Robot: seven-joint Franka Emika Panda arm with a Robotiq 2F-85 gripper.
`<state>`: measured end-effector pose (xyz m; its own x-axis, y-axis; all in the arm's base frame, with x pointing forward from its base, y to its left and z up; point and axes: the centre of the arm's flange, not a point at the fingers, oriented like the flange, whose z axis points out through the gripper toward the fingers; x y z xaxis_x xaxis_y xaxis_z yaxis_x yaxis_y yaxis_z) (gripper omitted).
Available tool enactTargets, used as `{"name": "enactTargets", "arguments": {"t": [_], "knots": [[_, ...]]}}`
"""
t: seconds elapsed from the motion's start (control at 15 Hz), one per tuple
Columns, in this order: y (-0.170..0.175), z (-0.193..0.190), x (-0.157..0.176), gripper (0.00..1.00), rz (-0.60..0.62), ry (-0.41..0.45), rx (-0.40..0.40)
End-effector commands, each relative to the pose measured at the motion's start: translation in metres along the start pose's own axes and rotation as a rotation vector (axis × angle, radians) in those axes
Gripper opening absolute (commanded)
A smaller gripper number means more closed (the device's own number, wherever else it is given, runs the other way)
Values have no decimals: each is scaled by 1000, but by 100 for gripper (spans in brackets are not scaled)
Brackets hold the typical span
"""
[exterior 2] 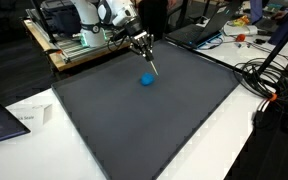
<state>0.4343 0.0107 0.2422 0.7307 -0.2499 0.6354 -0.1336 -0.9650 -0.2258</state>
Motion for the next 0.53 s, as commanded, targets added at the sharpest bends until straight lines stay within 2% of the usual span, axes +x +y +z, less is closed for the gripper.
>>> {"name": "enactTargets", "arguments": {"t": [0.0, 0.27, 0.47], "knots": [[-36, -19, 1, 3, -57, -44, -98], [-56, -26, 13, 3, -117, -86, -157], [-59, -26, 16, 3, -156, -115, -193]]}}
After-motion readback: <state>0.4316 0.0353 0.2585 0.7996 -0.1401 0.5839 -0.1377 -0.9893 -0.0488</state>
